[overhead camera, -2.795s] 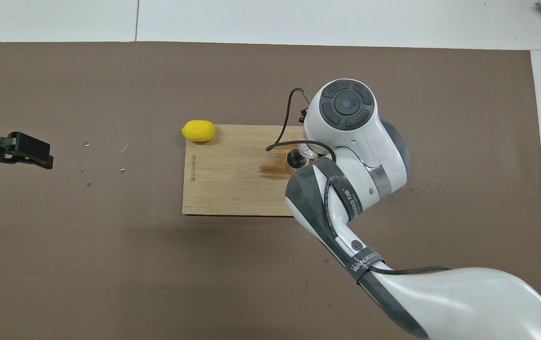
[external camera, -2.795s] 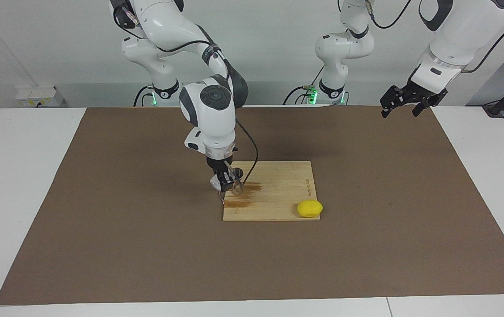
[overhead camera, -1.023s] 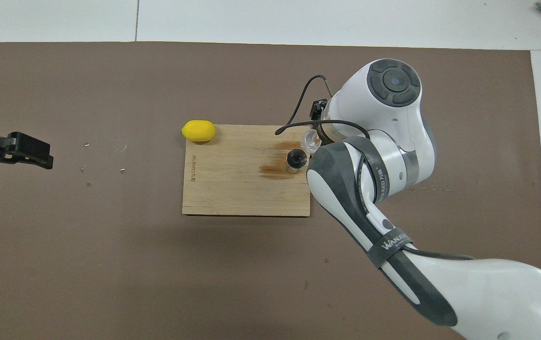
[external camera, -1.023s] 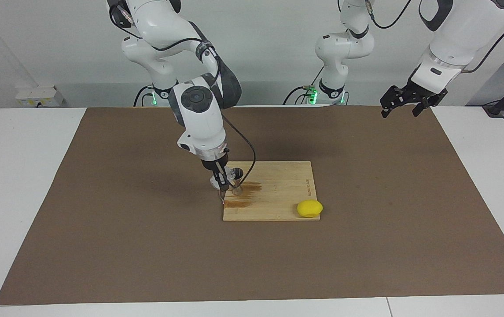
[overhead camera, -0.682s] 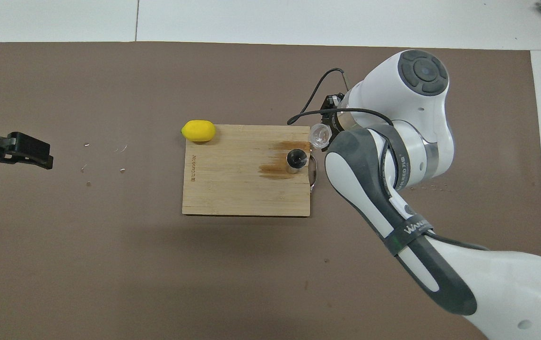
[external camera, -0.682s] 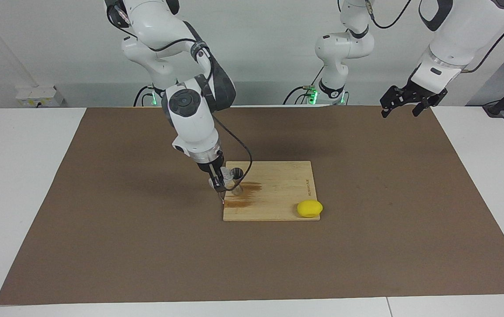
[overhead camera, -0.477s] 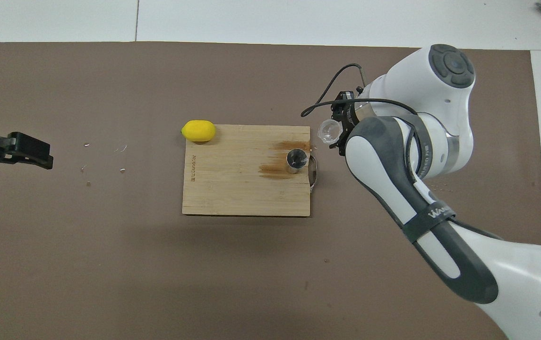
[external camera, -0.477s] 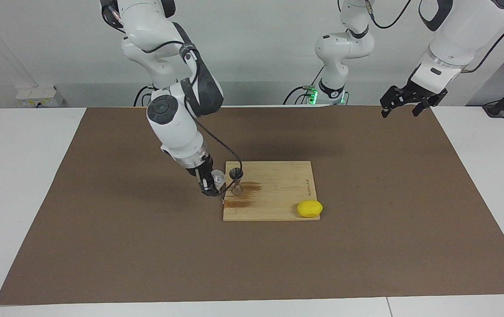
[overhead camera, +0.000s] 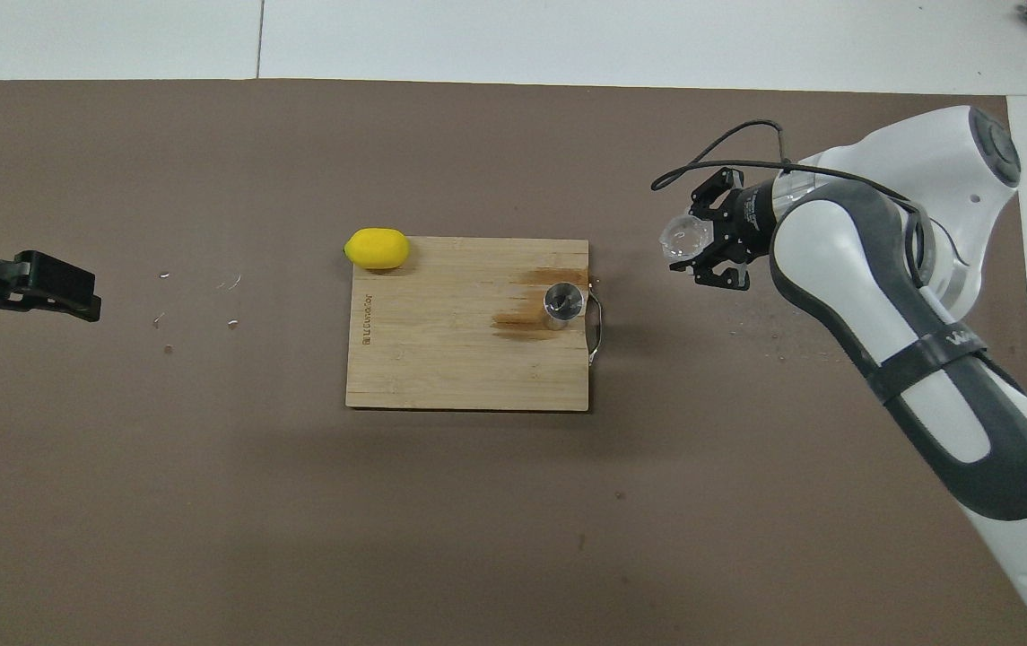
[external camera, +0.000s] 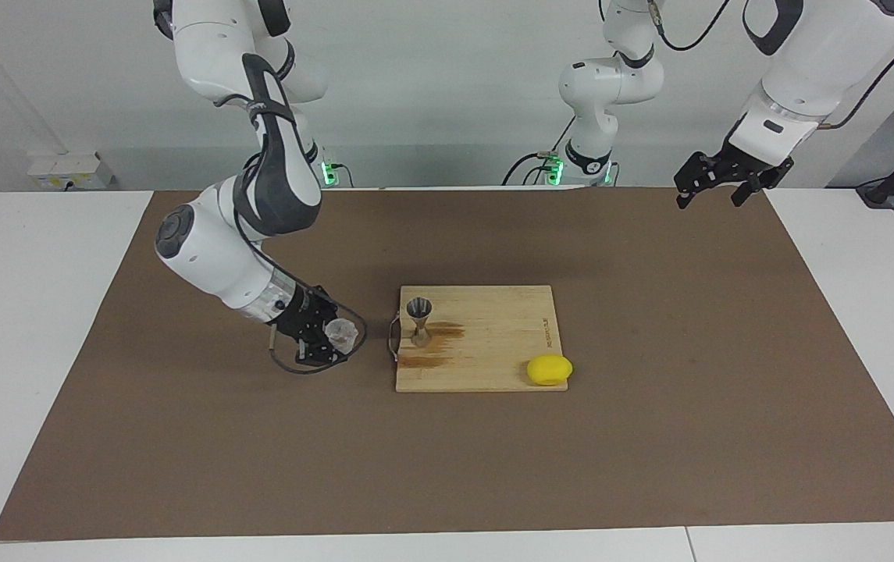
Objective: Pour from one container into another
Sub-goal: 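Carry the glass cup back toward its starting spot with the right gripper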
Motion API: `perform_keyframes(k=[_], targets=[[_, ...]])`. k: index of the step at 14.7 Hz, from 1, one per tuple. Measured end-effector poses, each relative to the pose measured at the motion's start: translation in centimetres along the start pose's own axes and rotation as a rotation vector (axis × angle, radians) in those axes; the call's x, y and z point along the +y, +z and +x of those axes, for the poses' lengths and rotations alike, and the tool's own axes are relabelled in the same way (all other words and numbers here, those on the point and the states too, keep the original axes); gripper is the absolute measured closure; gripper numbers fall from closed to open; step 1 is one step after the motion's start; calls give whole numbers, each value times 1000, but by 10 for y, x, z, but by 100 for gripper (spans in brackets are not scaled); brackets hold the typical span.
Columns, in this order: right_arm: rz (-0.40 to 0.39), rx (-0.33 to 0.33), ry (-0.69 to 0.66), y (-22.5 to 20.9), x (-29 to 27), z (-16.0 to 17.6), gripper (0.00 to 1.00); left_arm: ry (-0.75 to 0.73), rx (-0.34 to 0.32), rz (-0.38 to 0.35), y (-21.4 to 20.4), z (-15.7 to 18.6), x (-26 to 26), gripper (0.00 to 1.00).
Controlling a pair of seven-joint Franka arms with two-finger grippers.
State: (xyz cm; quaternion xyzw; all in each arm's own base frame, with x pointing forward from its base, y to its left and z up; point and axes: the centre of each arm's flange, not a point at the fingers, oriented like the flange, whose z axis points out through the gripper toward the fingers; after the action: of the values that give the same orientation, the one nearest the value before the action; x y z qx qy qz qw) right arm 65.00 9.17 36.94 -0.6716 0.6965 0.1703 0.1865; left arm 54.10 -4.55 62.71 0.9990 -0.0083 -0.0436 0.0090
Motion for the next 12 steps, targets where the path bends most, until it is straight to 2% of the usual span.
perform_keyframes(k=[3,12], targets=[[4,-50,36,-3,10,56,49,0,0,0,0,0,0,0],[7,-185,-15,3,41,169,49,0,0,0,0,0,0,0]])
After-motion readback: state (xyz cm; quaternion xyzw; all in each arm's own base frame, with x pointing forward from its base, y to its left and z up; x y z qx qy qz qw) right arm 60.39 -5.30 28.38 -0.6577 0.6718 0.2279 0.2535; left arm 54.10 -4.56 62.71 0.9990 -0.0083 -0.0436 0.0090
